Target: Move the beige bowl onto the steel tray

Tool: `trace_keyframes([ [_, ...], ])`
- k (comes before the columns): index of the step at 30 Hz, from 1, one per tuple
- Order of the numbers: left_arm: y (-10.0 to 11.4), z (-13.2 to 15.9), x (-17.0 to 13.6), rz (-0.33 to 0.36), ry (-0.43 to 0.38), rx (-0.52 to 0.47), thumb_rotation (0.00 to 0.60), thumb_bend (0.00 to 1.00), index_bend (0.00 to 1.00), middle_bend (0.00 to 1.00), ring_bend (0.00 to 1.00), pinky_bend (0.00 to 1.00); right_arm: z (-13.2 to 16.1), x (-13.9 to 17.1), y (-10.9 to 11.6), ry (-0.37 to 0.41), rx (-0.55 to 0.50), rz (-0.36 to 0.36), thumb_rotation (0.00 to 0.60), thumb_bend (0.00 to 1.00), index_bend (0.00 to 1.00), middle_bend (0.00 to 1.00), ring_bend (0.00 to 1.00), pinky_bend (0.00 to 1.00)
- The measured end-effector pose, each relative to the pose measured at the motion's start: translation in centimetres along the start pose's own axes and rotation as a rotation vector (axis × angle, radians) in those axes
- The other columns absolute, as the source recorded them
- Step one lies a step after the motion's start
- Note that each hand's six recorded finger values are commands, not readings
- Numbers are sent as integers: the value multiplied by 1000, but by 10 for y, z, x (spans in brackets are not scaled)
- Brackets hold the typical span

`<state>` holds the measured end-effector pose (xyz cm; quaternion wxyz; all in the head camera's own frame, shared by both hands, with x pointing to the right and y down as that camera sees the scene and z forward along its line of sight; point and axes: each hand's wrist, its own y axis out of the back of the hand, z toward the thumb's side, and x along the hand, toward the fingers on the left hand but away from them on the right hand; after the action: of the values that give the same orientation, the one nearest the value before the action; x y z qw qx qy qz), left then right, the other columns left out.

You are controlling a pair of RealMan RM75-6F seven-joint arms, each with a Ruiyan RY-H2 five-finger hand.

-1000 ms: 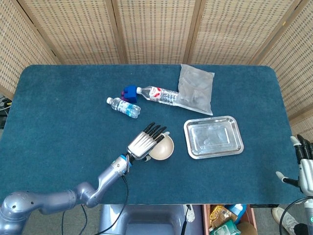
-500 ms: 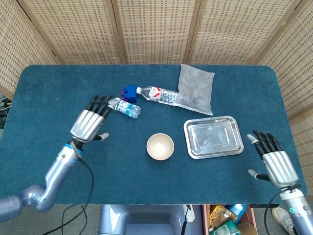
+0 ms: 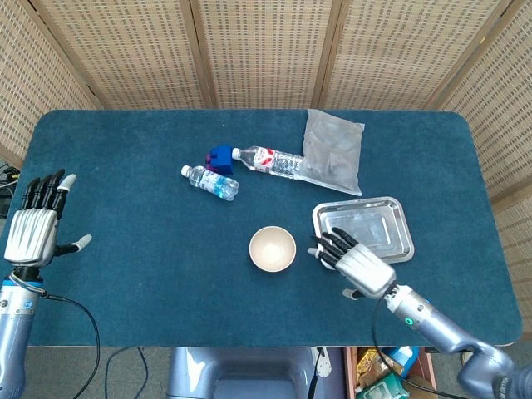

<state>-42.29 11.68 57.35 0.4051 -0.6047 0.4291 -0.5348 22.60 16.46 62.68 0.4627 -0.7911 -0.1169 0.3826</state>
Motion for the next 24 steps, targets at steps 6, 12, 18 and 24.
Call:
trace_keyframes([
  [6,-7,-16,-1,-8,15,-47,600,0,0,0,0,0,39,-54,-23,68,2,56,600,0,149,0,0,0],
  [12,-8,-19,-3,-16,5,-62,600,0,0,0,0,0,41,-94,-40,17,28,77,600,3,190,0,0,0],
  [18,-6,-22,-2,-14,9,-71,600,0,0,0,0,0,39,-109,-40,-18,23,50,600,188,428,0,0,0],
  [24,-6,-23,-2,-15,12,-75,600,0,0,0,0,0,37,-113,-43,-27,18,30,600,446,558,0,0,0],
])
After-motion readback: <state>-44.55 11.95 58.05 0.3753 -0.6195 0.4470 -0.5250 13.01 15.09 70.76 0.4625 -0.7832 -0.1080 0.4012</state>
